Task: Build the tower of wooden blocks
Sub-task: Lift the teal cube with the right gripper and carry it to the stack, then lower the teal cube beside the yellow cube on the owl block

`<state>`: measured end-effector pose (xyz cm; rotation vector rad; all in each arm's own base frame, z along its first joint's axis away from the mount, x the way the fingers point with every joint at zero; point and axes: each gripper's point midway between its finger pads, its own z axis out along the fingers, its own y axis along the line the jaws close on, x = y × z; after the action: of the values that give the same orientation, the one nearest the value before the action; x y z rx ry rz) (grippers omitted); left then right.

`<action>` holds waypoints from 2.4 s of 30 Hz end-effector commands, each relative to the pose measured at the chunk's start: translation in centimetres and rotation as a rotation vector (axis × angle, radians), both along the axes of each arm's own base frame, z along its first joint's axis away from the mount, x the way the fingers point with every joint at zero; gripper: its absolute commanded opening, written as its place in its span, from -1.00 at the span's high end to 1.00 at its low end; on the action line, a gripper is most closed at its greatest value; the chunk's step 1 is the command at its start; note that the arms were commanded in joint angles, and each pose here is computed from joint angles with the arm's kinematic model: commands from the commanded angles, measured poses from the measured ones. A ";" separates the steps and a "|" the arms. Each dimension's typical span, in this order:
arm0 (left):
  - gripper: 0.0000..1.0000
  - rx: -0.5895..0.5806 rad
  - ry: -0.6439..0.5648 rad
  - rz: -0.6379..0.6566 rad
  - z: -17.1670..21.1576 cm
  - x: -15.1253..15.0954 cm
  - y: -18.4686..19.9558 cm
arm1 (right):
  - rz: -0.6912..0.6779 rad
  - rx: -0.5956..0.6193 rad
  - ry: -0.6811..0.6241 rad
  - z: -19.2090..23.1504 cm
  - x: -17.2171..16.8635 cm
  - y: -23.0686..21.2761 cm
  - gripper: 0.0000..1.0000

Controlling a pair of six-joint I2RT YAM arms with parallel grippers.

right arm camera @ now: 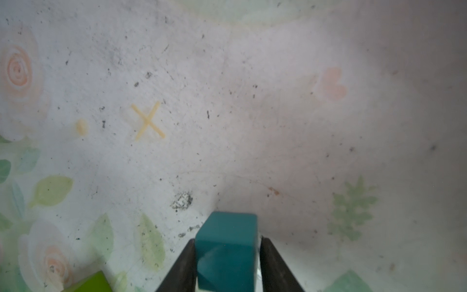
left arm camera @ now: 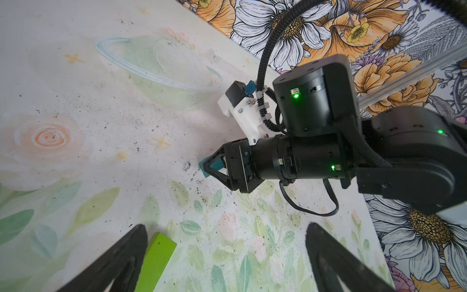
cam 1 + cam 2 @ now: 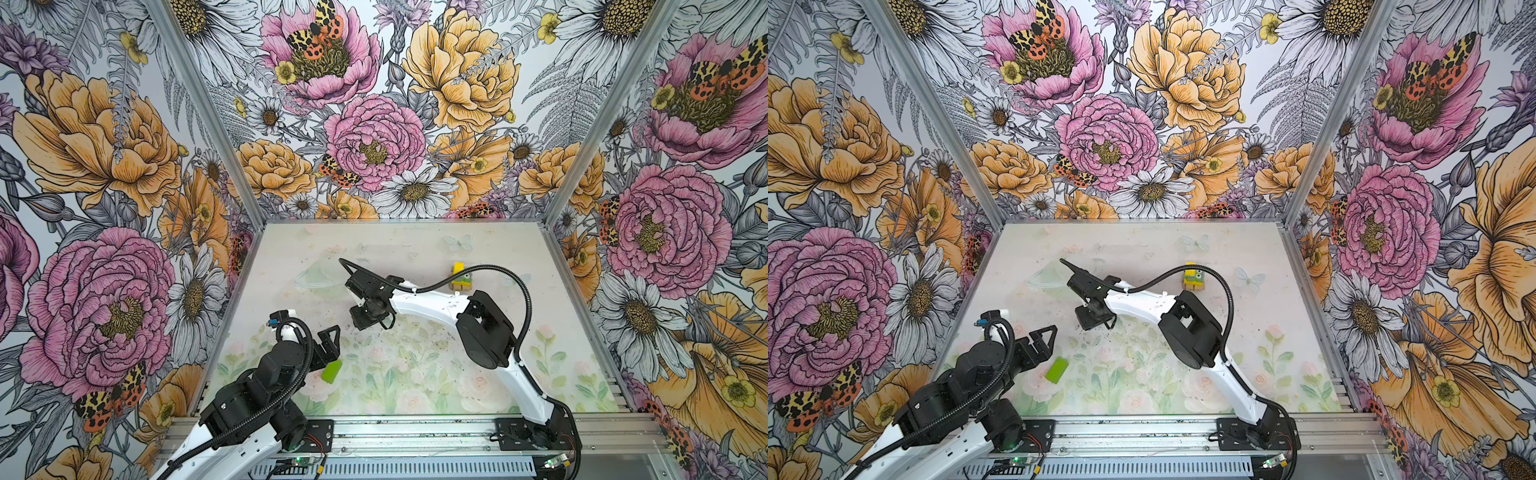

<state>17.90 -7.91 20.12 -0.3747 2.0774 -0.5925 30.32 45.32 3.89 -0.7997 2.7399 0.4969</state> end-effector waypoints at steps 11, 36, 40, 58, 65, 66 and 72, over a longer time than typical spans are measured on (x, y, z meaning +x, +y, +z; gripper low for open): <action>-0.98 0.001 -0.013 -0.005 0.5 -0.1 0.2 | -0.005 -0.047 -0.064 0.7 0.7 -0.6 0.27; -0.98 0.084 -0.011 -0.089 2.5 4.0 -4.6 | -0.281 -0.008 -0.260 13.3 7.4 -13.3 0.32; -0.98 0.088 -0.024 -0.123 3.2 5.5 -6.4 | -0.375 -0.011 -0.281 15.0 8.5 -18.2 0.32; -0.98 0.077 -0.001 -0.290 3.7 10.6 -14.1 | -0.752 -0.076 -0.239 13.9 10.8 -34.9 0.32; -0.98 0.088 0.010 -0.302 3.5 11.6 -14.9 | -0.799 -0.059 -0.173 11.4 12.0 -36.8 0.32; -0.98 0.089 0.014 -0.303 3.3 11.7 -14.9 | -0.802 -0.059 -0.165 11.0 12.1 -36.9 0.32; -0.98 0.089 0.026 -0.299 3.1 12.4 -14.8 | -0.807 -0.046 -0.131 9.3 13.2 -36.8 0.33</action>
<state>29.70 -22.10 21.18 -0.0503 2.2423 -0.6258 42.58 8.04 13.37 0.2769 2.6676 0.1472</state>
